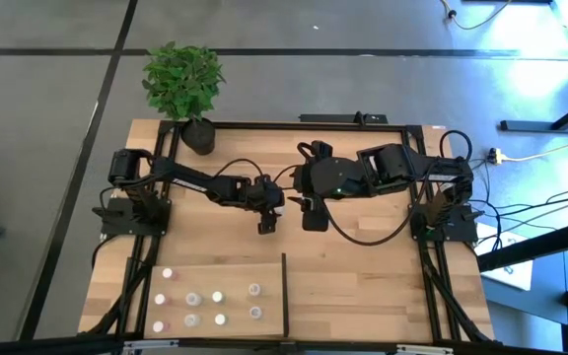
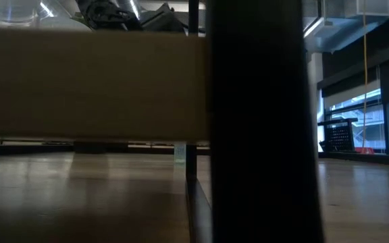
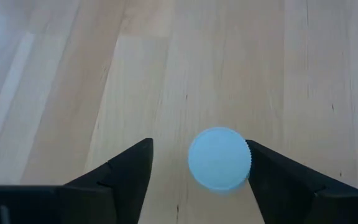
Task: Pick and place medicine bottles onto shelf by color
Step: Put the green pill bottle on the shelf aligned with the other green pill bottles
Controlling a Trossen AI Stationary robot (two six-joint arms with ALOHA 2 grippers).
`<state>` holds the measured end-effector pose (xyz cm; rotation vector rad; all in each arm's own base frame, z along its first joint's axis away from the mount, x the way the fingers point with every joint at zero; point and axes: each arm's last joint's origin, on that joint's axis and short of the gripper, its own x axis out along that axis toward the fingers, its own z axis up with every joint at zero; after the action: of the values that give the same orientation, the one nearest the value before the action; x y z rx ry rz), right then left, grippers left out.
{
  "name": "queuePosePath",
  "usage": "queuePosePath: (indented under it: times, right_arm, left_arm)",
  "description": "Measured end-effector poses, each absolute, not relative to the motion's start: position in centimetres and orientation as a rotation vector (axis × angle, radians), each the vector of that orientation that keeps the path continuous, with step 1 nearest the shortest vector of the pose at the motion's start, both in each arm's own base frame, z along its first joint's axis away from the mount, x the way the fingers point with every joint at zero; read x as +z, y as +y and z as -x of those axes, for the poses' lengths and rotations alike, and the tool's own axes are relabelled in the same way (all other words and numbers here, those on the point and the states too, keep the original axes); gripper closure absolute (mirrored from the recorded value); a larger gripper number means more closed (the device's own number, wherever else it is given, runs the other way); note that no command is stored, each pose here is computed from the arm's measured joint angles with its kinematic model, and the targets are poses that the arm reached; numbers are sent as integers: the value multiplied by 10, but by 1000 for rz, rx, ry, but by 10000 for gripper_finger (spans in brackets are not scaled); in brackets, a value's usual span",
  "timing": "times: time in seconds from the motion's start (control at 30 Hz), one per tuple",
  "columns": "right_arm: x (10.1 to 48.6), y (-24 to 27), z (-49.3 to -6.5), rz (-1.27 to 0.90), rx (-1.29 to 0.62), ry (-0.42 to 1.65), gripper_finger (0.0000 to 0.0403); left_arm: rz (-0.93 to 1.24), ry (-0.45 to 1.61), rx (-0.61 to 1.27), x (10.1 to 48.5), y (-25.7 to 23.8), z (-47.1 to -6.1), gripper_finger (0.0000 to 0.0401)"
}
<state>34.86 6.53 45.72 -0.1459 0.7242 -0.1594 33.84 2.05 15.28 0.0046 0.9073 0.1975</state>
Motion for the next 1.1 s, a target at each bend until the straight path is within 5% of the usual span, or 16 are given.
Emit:
queuePosePath:
  times: [0.57,1.1]
  right_arm:
    - [457,65,-349,145,-159,720,159]
    - [458,66,-349,179,-145,717,159]
  left_arm:
    - [-66,915,152,153,12,-338,308]
    - [2,933,189,209,-16,-297,314]
